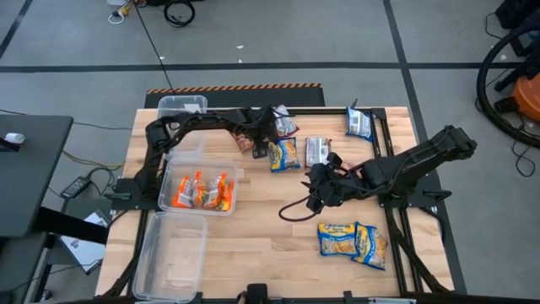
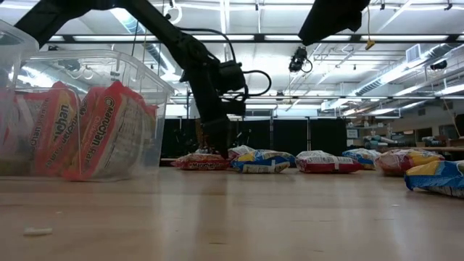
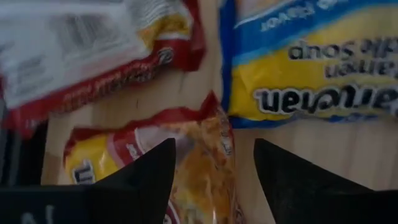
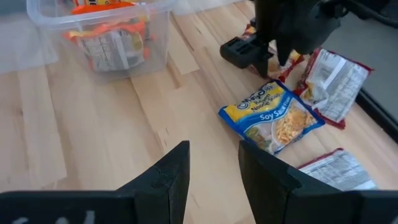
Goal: Sort Maruchan noodles
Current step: Put the red noodle pack into the top transparent bin
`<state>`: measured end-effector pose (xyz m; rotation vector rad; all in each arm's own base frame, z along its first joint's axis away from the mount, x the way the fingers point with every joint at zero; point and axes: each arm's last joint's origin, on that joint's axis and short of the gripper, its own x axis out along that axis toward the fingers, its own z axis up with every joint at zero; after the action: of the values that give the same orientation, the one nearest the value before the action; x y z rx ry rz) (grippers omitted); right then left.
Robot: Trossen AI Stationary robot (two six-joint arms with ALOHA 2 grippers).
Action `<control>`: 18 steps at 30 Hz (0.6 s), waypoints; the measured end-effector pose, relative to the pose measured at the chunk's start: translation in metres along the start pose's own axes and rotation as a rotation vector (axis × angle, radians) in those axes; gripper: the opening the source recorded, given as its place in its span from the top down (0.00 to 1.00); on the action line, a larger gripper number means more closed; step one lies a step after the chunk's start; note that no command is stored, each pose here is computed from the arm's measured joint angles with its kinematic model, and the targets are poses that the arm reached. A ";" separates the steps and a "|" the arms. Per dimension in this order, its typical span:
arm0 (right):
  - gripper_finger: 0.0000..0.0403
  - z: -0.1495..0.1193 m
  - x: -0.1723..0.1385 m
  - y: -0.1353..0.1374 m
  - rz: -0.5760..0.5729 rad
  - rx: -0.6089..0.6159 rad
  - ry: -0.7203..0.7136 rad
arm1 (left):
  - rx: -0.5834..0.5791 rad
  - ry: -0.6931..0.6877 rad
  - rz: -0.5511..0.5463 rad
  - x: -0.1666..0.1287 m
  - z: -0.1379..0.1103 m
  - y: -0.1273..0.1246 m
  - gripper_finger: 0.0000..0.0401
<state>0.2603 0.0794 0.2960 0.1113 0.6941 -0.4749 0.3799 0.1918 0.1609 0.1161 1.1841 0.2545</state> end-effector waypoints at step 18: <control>0.64 -0.019 0.015 0.006 0.096 0.018 0.018 | 0.218 0.047 0.063 0.018 -0.001 -0.006 0.60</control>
<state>0.2620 0.0840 0.2712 0.1651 0.6994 -0.3881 0.3864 0.1907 0.1430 0.3399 1.2546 0.1832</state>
